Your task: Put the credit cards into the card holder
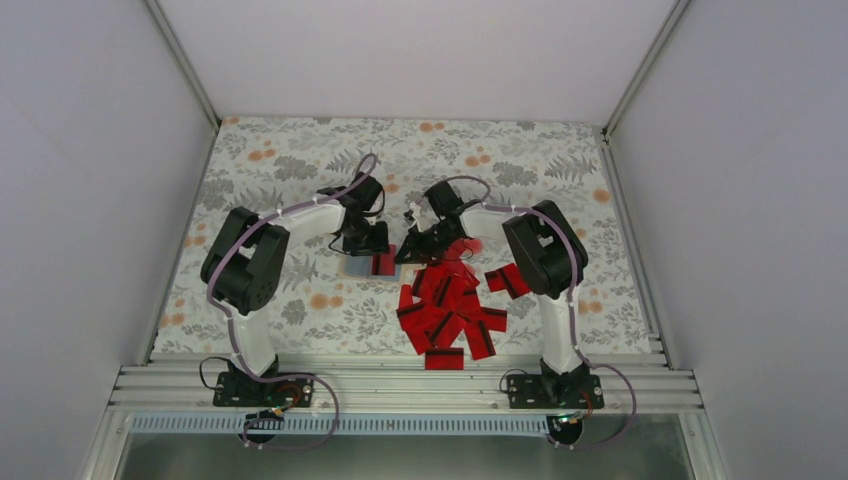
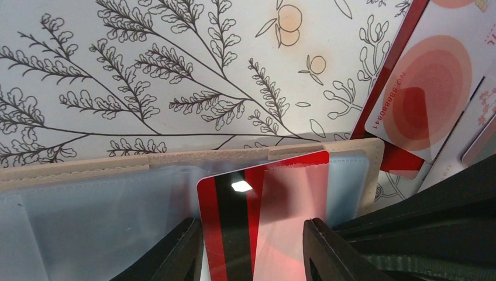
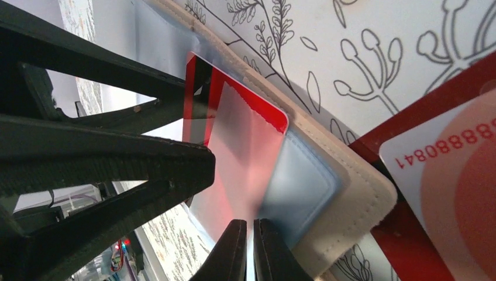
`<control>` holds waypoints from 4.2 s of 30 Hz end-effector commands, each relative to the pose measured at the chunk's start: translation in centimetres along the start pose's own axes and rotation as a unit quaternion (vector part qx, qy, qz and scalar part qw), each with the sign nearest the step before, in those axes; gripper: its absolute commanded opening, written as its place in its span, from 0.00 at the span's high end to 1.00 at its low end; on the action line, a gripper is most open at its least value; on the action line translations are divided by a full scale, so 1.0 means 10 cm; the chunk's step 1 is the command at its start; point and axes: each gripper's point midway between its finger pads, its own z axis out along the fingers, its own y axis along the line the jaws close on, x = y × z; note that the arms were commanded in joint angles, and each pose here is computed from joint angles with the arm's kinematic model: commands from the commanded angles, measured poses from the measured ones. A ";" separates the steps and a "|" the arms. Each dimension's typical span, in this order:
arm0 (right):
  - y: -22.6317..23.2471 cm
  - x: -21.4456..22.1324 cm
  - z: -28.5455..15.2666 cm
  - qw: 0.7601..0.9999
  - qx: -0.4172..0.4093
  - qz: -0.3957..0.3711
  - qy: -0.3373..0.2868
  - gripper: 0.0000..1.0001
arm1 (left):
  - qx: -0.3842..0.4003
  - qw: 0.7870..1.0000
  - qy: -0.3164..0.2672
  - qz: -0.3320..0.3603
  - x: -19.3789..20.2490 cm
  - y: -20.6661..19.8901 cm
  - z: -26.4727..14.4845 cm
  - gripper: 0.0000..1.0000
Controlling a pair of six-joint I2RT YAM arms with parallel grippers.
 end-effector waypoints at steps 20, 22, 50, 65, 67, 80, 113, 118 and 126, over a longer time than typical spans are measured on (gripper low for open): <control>-0.66 0.22 0.25 0.995 0.079 0.046 0.035 0.96 | 0.055 0.998 0.036 -0.006 0.18 0.33 0.14 0.28; -0.67 0.22 0.26 0.995 0.077 0.047 0.037 0.96 | 0.063 0.997 0.037 0.004 0.20 0.34 0.19 0.28; -0.68 0.15 0.33 0.996 0.070 0.045 0.041 0.96 | 0.198 0.980 0.002 0.022 0.01 0.05 -0.04 0.61; -0.68 0.15 0.32 0.996 0.072 0.045 0.041 0.96 | 0.116 0.993 -0.006 0.011 -0.06 0.29 -0.02 0.86; -0.68 0.15 0.32 0.996 0.072 0.045 0.041 0.96 | 0.121 0.993 -0.003 0.014 -0.05 0.27 -0.02 0.92; -0.64 0.10 0.29 0.996 0.075 0.044 0.033 0.96 | 0.157 0.987 0.012 0.030 0.01 0.16 -0.02 0.98; -0.64 -0.03 0.06 0.995 0.083 0.053 -0.003 0.90 | 0.154 0.987 0.026 0.040 0.27 0.24 -0.03 0.98; -0.56 -0.09 0.02 0.996 0.080 0.046 -0.008 0.89 | 0.157 0.987 0.023 0.023 0.26 0.24 0.01 0.98; -0.19 -0.44 -0.36 0.997 0.062 0.008 -0.041 0.82 | 0.146 0.989 0.018 0.020 0.18 0.25 0.02 0.98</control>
